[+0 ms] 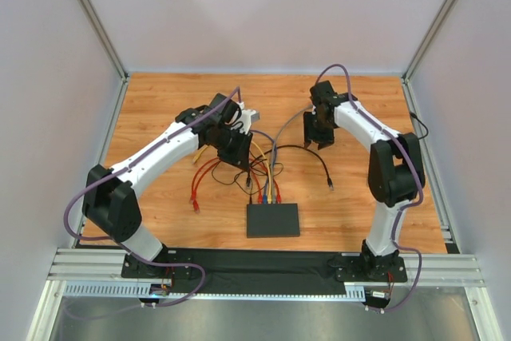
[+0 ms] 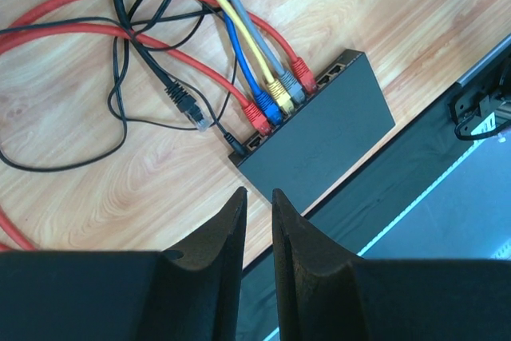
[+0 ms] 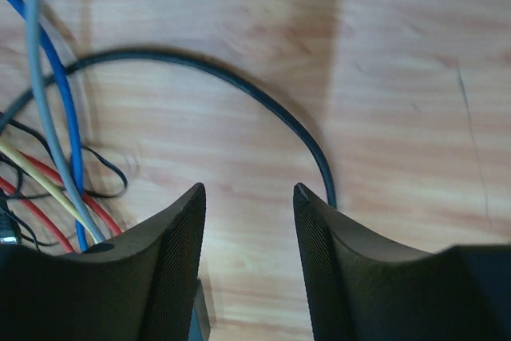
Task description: Pull the plug from the switch port
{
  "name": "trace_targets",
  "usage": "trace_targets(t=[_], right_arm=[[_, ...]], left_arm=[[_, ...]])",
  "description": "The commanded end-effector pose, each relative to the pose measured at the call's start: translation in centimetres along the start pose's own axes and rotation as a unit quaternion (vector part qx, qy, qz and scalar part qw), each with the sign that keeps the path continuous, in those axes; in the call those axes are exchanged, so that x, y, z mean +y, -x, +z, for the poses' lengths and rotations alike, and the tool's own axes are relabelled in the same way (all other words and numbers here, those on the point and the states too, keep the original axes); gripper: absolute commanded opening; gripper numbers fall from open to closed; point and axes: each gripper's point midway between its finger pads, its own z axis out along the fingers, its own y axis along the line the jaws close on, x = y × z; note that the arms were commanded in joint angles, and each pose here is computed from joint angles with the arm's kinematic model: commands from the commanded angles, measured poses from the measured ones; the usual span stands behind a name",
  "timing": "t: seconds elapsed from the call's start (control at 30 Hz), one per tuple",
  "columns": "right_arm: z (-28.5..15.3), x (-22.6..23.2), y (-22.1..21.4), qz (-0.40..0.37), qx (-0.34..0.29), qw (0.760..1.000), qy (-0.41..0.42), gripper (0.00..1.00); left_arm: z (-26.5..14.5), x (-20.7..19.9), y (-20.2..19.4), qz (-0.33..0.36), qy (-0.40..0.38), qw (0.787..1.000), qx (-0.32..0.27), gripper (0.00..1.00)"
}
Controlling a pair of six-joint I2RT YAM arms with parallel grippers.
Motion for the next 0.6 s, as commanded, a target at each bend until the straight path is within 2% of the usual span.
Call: trace_targets(t=[0.0, 0.17, 0.57], right_arm=[[1.2, 2.6, 2.8, -0.056, -0.026, 0.998, 0.031, 0.50], [2.7, 3.5, 5.0, -0.131, -0.043, 0.990, 0.013, 0.48], [4.8, 5.1, 5.5, -0.185, -0.043, 0.981, 0.029, 0.40]], left_arm=[[-1.0, -0.9, 0.3, -0.001, -0.018, 1.000, -0.023, 0.27], [-1.4, -0.9, -0.4, 0.001, -0.020, 0.999, -0.028, 0.27], [-1.8, -0.8, -2.6, -0.003, -0.028, 0.999, -0.023, 0.27]])
